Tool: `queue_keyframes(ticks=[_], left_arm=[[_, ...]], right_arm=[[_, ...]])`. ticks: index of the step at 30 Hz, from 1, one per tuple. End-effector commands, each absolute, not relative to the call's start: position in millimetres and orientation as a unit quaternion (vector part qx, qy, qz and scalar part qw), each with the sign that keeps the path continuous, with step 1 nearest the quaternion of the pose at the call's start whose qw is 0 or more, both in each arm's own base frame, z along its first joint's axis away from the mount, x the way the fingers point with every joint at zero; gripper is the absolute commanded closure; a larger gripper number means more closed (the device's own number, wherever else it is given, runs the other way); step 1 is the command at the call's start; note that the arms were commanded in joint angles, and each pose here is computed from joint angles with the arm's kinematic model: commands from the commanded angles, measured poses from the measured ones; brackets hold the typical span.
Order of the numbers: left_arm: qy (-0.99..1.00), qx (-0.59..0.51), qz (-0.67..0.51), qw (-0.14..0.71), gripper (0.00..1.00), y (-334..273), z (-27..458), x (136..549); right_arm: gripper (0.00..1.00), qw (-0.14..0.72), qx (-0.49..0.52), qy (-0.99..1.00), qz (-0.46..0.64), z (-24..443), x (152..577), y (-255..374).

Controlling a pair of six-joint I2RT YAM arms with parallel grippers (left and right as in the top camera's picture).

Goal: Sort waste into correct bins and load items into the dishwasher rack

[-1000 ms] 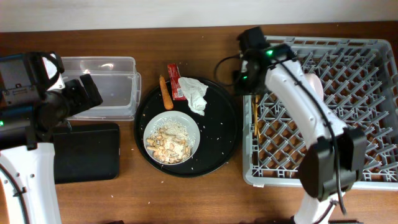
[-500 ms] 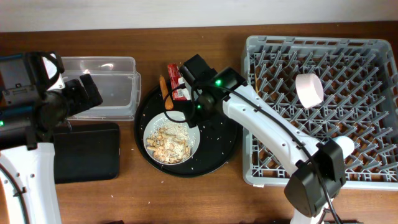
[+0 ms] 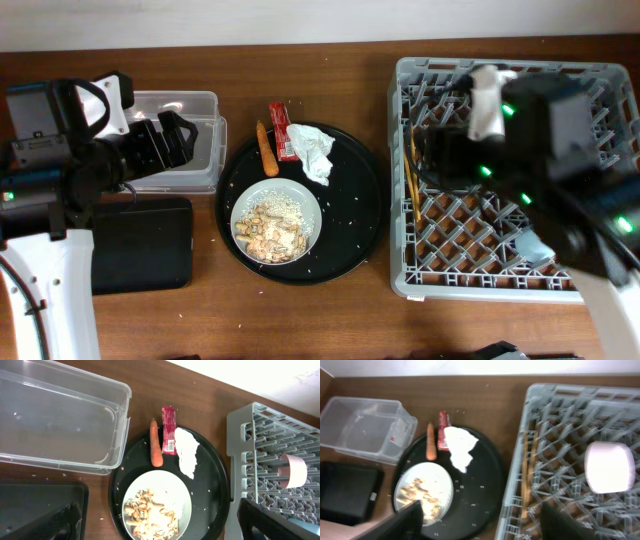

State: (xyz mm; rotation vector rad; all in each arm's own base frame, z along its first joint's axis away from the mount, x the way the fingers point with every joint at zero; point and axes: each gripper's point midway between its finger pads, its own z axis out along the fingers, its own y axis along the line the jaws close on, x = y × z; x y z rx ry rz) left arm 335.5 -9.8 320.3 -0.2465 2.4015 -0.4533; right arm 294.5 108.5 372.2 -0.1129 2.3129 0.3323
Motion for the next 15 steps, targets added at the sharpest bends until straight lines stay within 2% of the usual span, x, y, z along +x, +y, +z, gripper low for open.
queue_keyframes(ticks=[1, 8, 11, 12, 15], left_arm=[[0.917, -0.095, -0.184, 0.342, 0.01, -13, 326, 337], [0.917, -0.096, -0.184, 0.339, 0.01, -13, 325, 336], [0.917, -0.096, -0.184, 0.339, 0.01, -13, 325, 336], [0.917, -0.096, -0.184, 0.339, 0.01, -13, 325, 336], [0.917, -0.096, -0.184, 0.339, 0.01, -13, 325, 336]], right_arm=[[0.02, 0.425, -0.039, 0.897, 0.114, 391, 278, 93], [0.02, 0.413, -0.04, 0.903, 0.11, 385, 278, 93], [0.02, 0.328, -0.04, 0.94, 0.079, 350, 249, 81], [0.02, 0.328, -0.044, 0.941, 0.075, 351, 242, 78], [0.02, 0.423, -0.038, 0.902, 0.079, 378, 246, 64]])
